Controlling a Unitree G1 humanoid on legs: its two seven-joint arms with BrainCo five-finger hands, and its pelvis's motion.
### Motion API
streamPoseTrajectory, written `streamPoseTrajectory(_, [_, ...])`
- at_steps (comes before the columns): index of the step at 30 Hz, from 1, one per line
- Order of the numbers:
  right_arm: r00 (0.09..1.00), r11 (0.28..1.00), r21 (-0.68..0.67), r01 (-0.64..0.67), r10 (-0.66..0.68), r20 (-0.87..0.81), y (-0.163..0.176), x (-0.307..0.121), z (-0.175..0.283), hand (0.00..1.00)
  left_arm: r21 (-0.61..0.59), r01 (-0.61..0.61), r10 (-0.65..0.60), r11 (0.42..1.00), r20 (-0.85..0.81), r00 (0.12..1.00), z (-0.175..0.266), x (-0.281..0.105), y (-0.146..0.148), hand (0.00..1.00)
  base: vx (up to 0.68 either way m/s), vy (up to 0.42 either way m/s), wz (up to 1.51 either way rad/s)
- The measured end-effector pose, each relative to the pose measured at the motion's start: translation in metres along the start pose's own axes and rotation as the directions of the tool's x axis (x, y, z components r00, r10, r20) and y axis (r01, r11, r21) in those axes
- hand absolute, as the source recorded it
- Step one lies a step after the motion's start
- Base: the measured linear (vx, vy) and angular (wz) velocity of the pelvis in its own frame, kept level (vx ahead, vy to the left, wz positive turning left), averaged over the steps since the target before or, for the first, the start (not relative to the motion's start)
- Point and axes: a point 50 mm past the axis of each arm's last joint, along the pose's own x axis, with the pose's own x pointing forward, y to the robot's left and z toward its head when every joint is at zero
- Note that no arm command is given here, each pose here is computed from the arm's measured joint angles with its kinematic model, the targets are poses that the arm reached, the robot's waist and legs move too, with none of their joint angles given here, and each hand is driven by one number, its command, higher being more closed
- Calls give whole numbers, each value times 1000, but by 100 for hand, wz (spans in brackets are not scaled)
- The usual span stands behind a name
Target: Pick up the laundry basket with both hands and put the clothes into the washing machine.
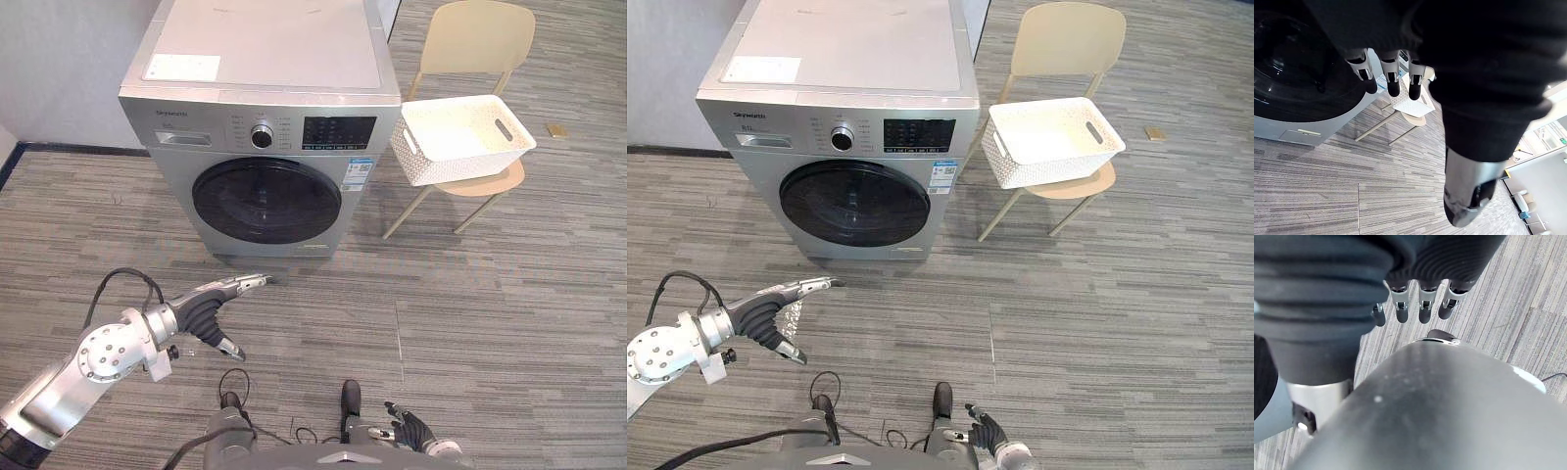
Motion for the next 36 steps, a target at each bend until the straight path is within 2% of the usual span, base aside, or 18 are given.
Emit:
streamPoseTrajectory(4, [1000,1000,1,-1,1,-7,0,0,-1,0,-101,-71,68,992,-33,997,-13,0,-11,0,-12,-4,1])
streamPoseTrajectory(7, [1000,999,33,6,-5,-23,2,0,-5,0,-225,-209,196,952,-76,978,-24,3,-22,0,-12,-12,14])
streamPoseTrajectory(9, [999,999,52,15,-13,-36,1,0,-9,0,-325,-329,300,886,-139,944,-36,4,-28,0,-8,-9,23])
streamPoseTrajectory(11, [998,995,96,39,-34,-56,-2,0,-12,0,-457,-477,387,751,-281,878,-62,11,-47,0,3,15,37])
streamPoseTrajectory(12, [997,993,111,49,-41,-66,-3,0,-14,0,-479,-515,393,711,-338,855,-71,13,-57,0,4,81,58])
streamPoseTrajectory(14, [992,973,205,109,-94,-82,-7,-2,-19,0,-537,-609,314,584,-541,780,-97,22,-108,0,-10,119,74])
streamPoseTrajectory(17, [987,959,234,158,-151,-48,-8,-2,-12,0,-531,-662,190,528,-687,702,-109,15,-157,0,22,177,77])
streamPoseTrajectory(19, [985,947,269,174,-167,-47,-2,-4,-15,0,-506,-715,148,482,-757,636,-115,5,-177,0,63,48,79])
streamPoseTrajectory(21, [985,943,285,172,-165,-48,6,-3,-15,0,-451,-770,118,451,-825,552,-127,-8,-186,0,28,-68,87])
streamPoseTrajectory(24, [986,931,324,170,-162,-50,16,0,-12,0,-416,-807,82,420,-868,490,-139,-17,-192,0,92,-169,123])
streamPoseTrajectory(25, [986,925,341,167,-157,-57,20,0,-15,0,-415,-809,81,415,-869,487,-142,-15,-190,0,209,-161,176])
streamPoseTrajectory(27, [977,917,337,211,-202,-63,4,-5,-19,0,-465,-817,66,341,-855,514,-133,6,-197,0,241,-87,132])
streamPoseTrajectory(34, [972,907,351,234,-225,-67,2,-6,-19,0,-491,-812,14,315,-853,521,-131,16,-208,0,207,-133,111])
streamPoseTrajectory(36, [972,907,349,235,-228,-62,1,-6,-18,0,-487,-831,33,270,-857,513,-132,17,-204,0,156,-58,17])
